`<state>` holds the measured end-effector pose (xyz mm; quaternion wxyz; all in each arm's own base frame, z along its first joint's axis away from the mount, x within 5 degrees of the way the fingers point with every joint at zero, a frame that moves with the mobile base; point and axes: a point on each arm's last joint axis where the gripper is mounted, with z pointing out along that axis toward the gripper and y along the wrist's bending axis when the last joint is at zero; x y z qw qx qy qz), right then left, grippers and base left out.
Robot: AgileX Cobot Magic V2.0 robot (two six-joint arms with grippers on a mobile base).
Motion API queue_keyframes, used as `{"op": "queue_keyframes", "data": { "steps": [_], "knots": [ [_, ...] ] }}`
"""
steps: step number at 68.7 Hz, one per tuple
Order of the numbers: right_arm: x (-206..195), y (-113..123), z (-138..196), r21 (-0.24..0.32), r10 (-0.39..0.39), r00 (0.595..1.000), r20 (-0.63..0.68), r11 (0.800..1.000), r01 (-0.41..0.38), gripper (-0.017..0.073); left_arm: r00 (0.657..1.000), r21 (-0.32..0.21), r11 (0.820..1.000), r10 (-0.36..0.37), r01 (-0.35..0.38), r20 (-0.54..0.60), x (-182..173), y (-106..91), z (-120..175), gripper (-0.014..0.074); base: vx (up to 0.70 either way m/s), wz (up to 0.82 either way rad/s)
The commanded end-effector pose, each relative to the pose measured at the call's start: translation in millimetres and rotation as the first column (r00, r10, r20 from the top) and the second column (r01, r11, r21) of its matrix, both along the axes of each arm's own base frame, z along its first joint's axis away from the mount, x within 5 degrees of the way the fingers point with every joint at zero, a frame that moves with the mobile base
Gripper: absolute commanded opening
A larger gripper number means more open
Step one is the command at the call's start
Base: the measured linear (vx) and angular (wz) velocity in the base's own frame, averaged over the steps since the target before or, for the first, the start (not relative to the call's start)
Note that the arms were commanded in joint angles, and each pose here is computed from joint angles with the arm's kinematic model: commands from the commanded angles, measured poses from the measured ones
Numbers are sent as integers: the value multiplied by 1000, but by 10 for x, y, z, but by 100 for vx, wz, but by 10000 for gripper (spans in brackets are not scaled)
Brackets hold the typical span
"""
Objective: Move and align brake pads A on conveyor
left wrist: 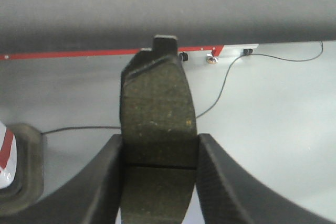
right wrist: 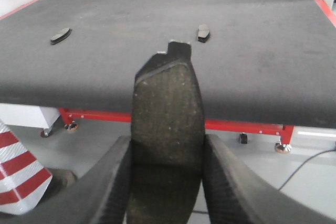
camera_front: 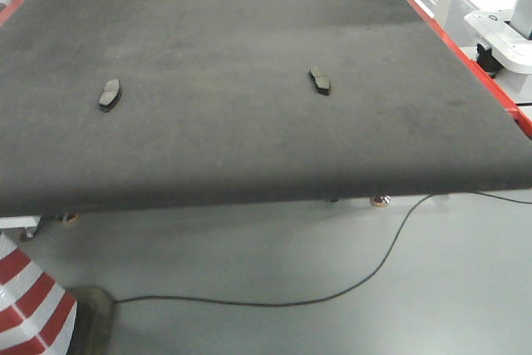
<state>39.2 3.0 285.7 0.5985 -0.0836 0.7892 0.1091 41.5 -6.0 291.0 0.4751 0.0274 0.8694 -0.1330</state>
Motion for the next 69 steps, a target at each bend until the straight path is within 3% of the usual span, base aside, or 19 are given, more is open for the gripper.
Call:
{"op": "queue_keyframes", "data": {
  "steps": [1, 69],
  "knots": [
    [8, 11, 175, 7, 16, 993, 118, 1000, -17, -4, 996, -32, 999, -9, 12, 90, 42, -25, 136, -6, 29, 1],
    [8, 11, 175, 7, 16, 993, 118, 1000, -17, -4, 996, -32, 999, -9, 12, 90, 42, -25, 136, -6, 37, 6]
  ]
}}
